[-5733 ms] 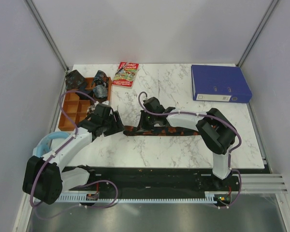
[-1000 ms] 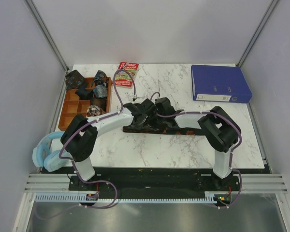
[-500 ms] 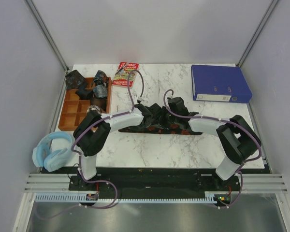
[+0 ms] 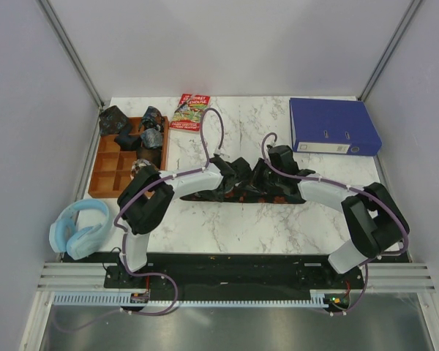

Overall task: Roll the ties
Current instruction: Roll the tie at the center of the board.

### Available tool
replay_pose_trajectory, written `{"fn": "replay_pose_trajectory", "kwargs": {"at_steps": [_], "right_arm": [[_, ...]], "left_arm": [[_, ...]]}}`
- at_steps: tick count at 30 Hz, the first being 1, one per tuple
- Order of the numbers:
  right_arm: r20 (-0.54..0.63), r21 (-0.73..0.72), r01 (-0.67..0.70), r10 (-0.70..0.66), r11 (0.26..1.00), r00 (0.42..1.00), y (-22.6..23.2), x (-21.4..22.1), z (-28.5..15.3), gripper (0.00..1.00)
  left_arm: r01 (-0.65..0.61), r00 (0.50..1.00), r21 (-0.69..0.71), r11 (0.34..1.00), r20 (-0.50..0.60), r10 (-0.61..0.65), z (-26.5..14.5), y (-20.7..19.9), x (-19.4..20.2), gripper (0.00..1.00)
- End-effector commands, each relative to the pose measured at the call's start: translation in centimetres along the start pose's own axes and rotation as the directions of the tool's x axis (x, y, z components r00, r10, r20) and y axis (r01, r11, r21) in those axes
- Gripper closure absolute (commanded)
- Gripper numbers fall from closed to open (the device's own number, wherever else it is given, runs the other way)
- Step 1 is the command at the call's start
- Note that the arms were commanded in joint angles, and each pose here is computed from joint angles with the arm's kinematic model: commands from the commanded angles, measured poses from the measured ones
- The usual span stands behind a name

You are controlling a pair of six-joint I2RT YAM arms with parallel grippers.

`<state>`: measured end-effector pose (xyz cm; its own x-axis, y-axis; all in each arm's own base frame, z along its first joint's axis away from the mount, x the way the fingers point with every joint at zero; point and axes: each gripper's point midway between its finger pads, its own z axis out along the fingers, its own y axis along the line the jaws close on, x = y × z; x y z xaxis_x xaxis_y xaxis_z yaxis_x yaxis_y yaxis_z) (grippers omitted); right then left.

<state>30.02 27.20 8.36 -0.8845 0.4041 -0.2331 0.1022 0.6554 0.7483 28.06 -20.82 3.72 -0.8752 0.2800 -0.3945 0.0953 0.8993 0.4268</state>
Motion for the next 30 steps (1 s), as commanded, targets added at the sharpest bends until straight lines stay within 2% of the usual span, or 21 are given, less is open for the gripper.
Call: {"fn": "replay_pose_trajectory", "kwargs": {"at_steps": [1, 10, 18, 26, 29, 30], "right_arm": [[0.023, -0.012, 0.035, -0.035, 0.999, 0.999, 0.5, -0.5, -1.0, 1.0], [0.03, -0.02, 0.039, -0.038, 0.999, 0.999, 1.4, -1.0, -1.2, 1.0], [0.006, -0.041, 0.058, -0.058, 0.997, 0.998, 3.3, -0.2, -0.2, 1.0], [-0.061, -0.073, 0.108, -0.112, 0.992, 0.992, 7.0, 2.5, 3.0, 1.0], [-0.079, -0.097, 0.121, -0.129, 0.988, 0.989, 8.8, 3.3, 3.9, 1.0], [-0.084, -0.103, 0.126, -0.134, 0.987, 0.987, 9.3, 3.4, 4.6, 1.0]], "left_arm": [[0.043, 0.998, 0.127, 0.991, 0.042, -0.048, -1.9, -2.0, -2.0, 0.39], [0.068, 0.995, 0.23, 0.971, 0.061, -0.084, -4.0, -2.4, -3.3, 0.29], [0.104, 0.988, 0.293, 0.95, 0.08, -0.133, -6.1, -0.9, -4.2, 0.29], [0.214, 0.967, 0.353, 0.911, 0.056, -0.249, -7.0, 3.5, -3.4, 0.33], [0.261, 0.951, 0.388, 0.884, 0.054, -0.304, -6.5, 5.4, -2.6, 0.3], [0.299, 0.936, 0.4, 0.867, 0.056, -0.348, -5.9, 6.5, -2.3, 0.26]]}}
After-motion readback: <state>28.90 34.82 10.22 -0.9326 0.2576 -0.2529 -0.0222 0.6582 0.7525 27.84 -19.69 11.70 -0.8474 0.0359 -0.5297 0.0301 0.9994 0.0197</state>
